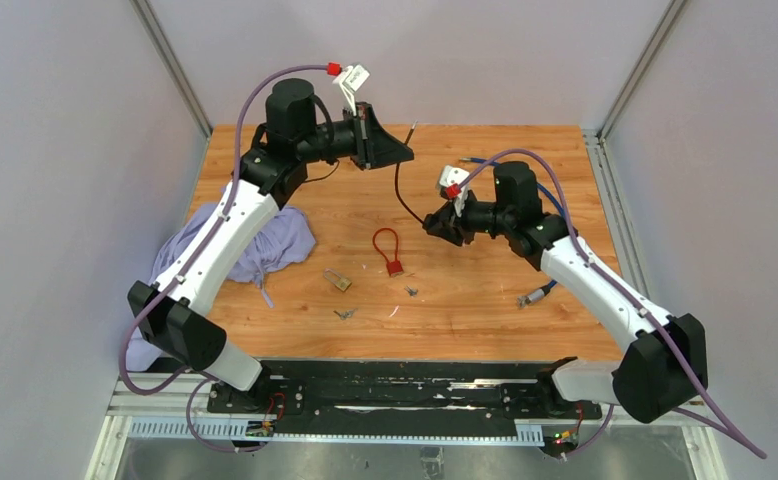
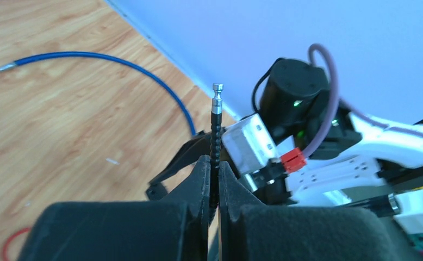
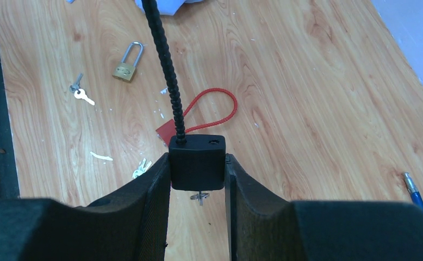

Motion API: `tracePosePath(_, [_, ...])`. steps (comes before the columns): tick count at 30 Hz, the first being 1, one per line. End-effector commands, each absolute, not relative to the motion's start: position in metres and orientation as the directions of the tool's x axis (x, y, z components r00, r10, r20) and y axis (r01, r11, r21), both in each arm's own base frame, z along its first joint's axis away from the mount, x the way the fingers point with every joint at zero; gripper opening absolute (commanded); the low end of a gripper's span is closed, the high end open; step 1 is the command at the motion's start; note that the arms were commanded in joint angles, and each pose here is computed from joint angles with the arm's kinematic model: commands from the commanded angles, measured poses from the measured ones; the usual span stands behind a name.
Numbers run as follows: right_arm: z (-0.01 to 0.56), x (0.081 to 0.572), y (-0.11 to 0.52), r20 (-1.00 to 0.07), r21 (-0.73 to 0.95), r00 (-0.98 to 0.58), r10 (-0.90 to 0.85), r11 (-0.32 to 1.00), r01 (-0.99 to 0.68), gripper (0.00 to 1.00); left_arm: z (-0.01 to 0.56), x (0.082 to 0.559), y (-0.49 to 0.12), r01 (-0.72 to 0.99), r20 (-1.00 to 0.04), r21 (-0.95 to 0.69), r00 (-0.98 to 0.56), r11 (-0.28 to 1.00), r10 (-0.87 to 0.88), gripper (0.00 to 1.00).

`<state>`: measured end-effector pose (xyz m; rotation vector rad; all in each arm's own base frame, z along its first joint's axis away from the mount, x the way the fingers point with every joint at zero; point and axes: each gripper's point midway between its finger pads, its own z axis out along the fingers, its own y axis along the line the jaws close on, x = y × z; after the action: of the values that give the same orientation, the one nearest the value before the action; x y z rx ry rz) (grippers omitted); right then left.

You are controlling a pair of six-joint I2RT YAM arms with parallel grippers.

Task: Lock with the key
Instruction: Lock the lock.

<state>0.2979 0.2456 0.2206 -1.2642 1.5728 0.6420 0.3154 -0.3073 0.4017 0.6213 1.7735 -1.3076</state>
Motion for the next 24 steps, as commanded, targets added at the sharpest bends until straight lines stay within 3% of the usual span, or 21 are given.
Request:
tracePosePath(1, [0.227,0.302,0.249,-0.928,-0.118,-0.013,-0.373,0.324,-0.939,0.02,0.435,0.304,-0.313,0.711,-0.746,-0.666,-0.636,0.224,-0.199,0.0])
tracePosePath(4, [0.224,0.301,0.249,-0.929,-0.123,-0.005,-0.371,0.319,-0.94,0.05,0.437,0.307,-0.312,0.684,-0.718,-0.696,-0.659,0.219,-0.225,0.0])
tracePosePath(6, [0.221,0.3,0.248,-0.93,-0.125,-0.002,-0.369,0.321,-0.939,0.14,0.438,0.307,-0.312,0.663,-0.692,-0.721,-0.68,0.2,-0.242,0.0])
tracePosePath(8, [0.217,0.298,0.249,-0.933,-0.11,-0.017,-0.36,0.329,-0.938,0.29,0.438,0.308,-0.312,0.645,-0.67,-0.742,-0.697,0.184,-0.255,0.0])
tracePosePath(10, [0.218,0.297,0.249,-0.938,-0.101,-0.022,-0.347,0.33,-0.939,0.36,0.437,0.308,-0.312,0.629,-0.647,-0.761,-0.715,0.161,-0.264,0.0])
tracePosePath(16, [0.216,0.297,0.252,-0.941,-0.076,-0.044,-0.336,0.336,-0.939,0.43,0.436,0.309,-0.309,0.615,-0.625,-0.777,-0.726,0.135,-0.287,0.0])
tracePosePath(21, [0.21,0.297,0.254,-0.941,-0.047,-0.074,-0.329,0.345,-0.937,0.56,0.438,0.309,-0.306,0.602,-0.602,-0.792,-0.738,0.106,-0.304,0.0])
tracePosePath(24, [0.209,0.296,0.256,-0.944,-0.039,-0.077,-0.32,0.341,-0.939,0.58,0.438,0.308,-0.306,0.576,-0.569,-0.814,-0.762,0.076,-0.311,0.0])
